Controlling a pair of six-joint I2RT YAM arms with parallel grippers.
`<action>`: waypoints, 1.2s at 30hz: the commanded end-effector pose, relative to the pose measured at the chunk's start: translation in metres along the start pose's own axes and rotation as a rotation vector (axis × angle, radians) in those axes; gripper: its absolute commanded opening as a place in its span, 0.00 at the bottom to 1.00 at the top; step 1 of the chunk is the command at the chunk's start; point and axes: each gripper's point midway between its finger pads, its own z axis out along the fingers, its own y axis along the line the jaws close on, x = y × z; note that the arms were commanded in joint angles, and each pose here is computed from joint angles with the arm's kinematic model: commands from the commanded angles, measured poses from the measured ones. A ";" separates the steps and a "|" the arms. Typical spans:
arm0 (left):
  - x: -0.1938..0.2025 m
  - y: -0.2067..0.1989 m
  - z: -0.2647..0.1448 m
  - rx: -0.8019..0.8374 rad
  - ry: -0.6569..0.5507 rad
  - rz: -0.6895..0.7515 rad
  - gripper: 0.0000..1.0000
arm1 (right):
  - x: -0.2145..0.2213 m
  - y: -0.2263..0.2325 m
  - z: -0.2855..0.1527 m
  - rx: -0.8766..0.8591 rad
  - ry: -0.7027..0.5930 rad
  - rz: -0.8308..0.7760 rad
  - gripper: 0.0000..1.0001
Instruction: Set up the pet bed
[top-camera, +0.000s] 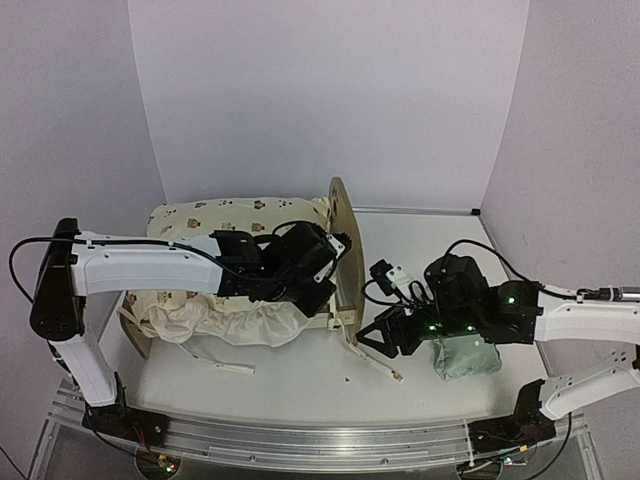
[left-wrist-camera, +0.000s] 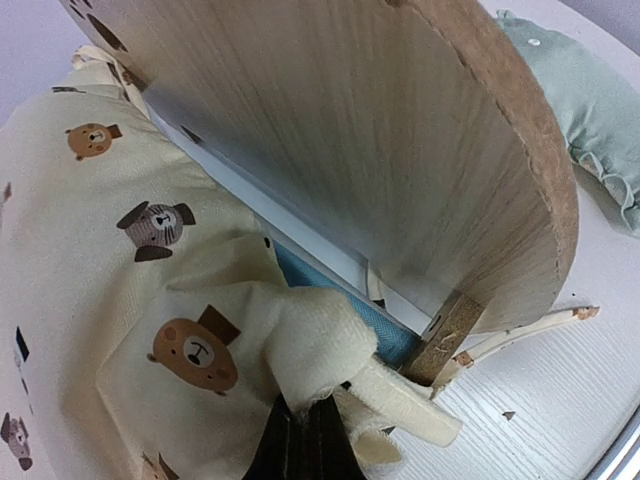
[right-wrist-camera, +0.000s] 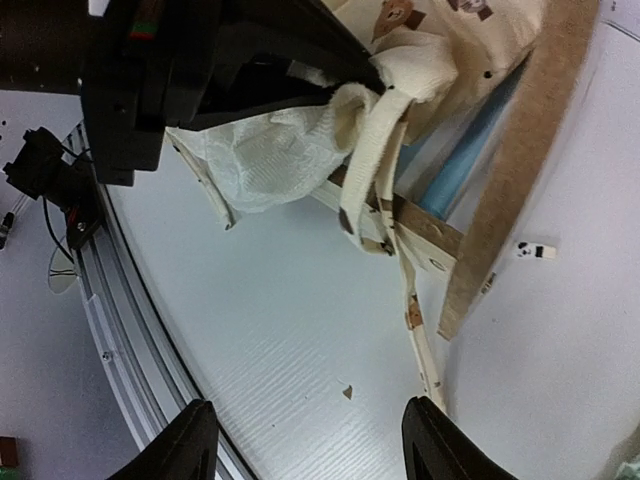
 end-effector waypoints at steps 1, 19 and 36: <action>-0.044 0.025 -0.043 -0.046 -0.132 -0.104 0.00 | -0.027 0.023 0.019 -0.118 -0.083 -0.016 0.65; -0.071 0.064 -0.084 -0.067 -0.263 -0.202 0.00 | -0.058 0.008 0.104 -0.008 -0.150 -0.049 0.61; -0.073 0.066 -0.089 -0.039 -0.281 -0.207 0.00 | -0.074 0.001 0.129 0.056 -0.212 -0.073 0.49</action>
